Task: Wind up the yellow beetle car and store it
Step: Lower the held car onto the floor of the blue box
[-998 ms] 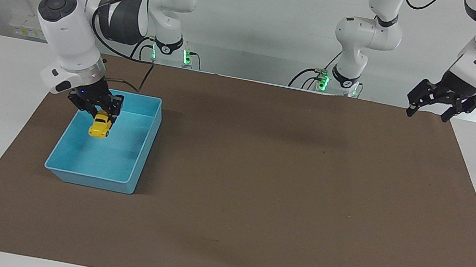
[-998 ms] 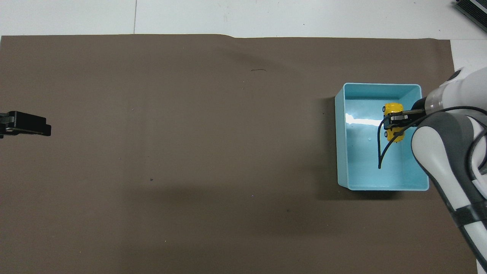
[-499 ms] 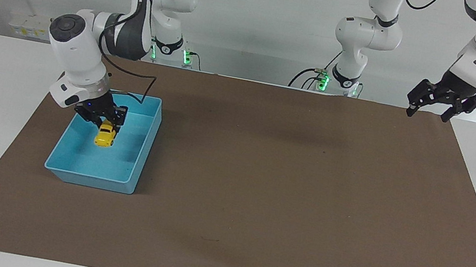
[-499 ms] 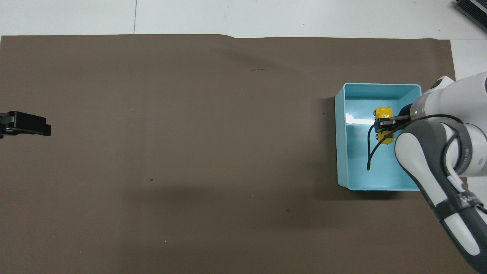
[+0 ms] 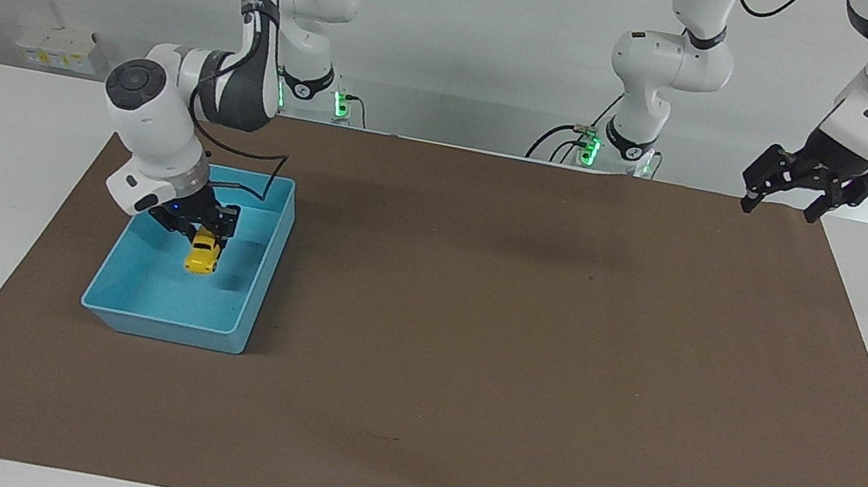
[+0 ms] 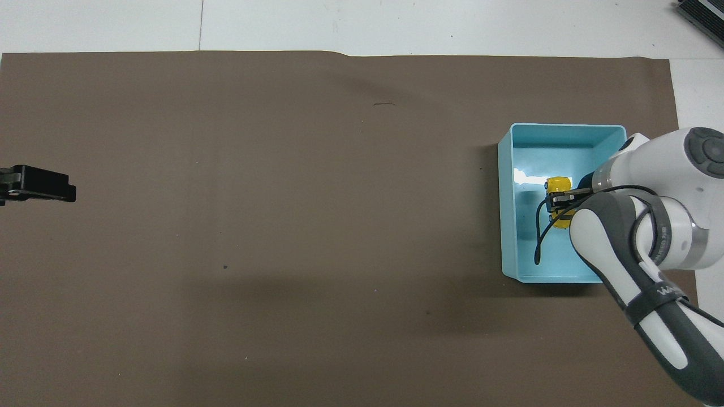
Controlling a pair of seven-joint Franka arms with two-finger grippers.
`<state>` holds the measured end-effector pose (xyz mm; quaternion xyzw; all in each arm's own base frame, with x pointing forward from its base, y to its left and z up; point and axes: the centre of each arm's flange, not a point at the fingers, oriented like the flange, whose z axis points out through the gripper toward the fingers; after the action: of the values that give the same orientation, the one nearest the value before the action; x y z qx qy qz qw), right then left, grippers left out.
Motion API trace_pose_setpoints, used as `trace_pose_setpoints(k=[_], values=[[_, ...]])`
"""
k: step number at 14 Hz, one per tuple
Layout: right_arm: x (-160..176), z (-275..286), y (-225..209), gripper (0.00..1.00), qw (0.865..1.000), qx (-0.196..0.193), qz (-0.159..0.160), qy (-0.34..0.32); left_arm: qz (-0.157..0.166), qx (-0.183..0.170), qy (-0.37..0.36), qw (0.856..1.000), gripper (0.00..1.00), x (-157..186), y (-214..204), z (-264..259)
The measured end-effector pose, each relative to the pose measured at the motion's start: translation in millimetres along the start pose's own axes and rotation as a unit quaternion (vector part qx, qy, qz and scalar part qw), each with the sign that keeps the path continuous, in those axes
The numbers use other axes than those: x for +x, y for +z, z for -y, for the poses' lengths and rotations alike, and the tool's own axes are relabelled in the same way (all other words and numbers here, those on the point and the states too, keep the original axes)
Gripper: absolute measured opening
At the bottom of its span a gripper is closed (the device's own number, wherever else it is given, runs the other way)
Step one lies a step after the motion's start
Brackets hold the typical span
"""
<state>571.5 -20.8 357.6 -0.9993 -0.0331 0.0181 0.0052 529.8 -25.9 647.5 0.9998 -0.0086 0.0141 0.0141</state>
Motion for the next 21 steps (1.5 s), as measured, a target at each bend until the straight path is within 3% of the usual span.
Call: trace_pose_setpoints(k=[8, 18, 21], values=[[-20.7, -11.3, 36.6, 0.46, 1.000, 0.002, 0.015, 0.012, 0.000, 0.000, 0.000, 1.000, 1.00, 0.0, 0.0, 0.0], [-26.1, -8.2, 45.6, 0.47, 1.000, 0.003, 0.020, 0.010, 0.000, 0.000, 0.000, 1.000, 1.00, 0.0, 0.0, 0.0], [-22.3, 3.3, 42.4, 0.76, 1.000, 0.002, 0.016, -0.001, 0.000, 0.000, 0.000, 1.000, 1.00, 0.0, 0.0, 0.0]])
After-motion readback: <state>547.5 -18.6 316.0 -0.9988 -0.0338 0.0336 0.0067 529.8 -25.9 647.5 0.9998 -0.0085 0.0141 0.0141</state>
